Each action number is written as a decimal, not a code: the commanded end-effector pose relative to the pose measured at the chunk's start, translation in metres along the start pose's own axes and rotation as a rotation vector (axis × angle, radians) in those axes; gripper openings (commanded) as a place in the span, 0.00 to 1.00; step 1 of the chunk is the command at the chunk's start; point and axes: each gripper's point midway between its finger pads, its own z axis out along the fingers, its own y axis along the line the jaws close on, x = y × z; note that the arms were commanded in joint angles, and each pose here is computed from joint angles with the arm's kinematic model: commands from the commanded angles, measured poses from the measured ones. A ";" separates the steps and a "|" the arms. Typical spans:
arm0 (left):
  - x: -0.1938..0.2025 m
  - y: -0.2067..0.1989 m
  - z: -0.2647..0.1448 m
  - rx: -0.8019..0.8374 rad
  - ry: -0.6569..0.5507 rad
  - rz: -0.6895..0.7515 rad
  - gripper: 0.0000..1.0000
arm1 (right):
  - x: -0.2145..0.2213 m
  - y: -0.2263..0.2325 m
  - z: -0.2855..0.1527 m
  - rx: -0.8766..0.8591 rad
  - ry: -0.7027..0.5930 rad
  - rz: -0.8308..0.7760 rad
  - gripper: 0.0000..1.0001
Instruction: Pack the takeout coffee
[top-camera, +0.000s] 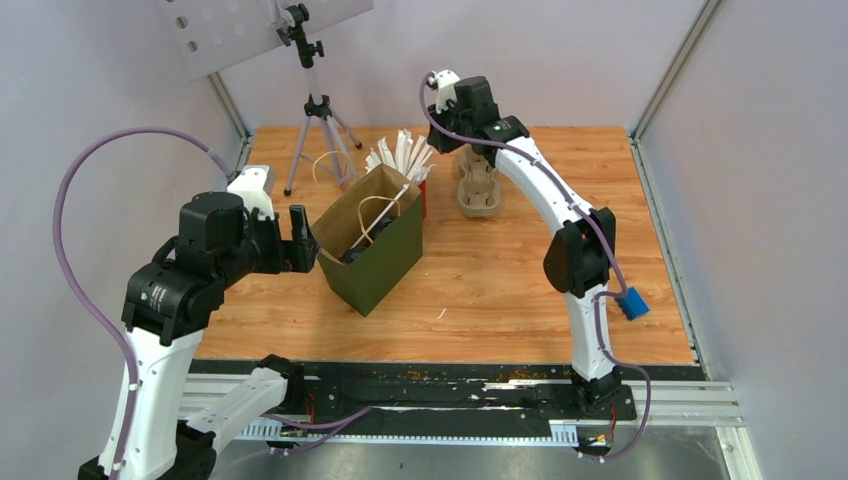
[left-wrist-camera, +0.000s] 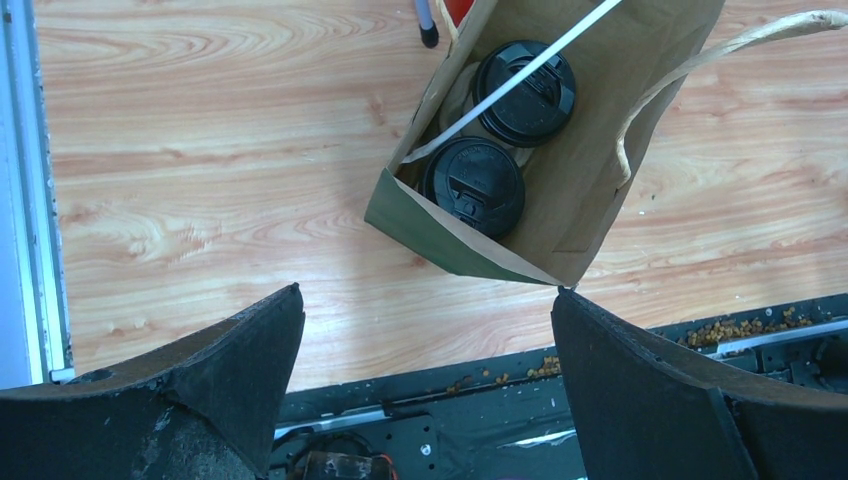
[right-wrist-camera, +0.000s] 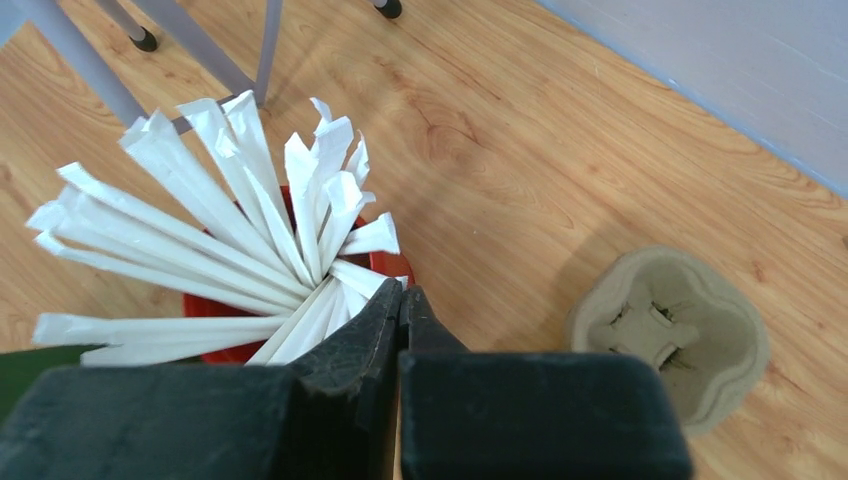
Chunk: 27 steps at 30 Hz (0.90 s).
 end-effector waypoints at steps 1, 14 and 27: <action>-0.011 0.000 -0.001 0.000 -0.052 -0.006 1.00 | -0.067 0.011 -0.067 0.022 -0.148 0.007 0.00; -0.023 -0.001 0.000 -0.004 -0.099 -0.013 1.00 | -0.134 0.041 -0.204 0.037 -0.333 0.074 0.00; -0.037 -0.004 0.005 0.003 -0.132 -0.017 1.00 | -0.148 0.110 -0.308 -0.224 -0.432 0.181 0.00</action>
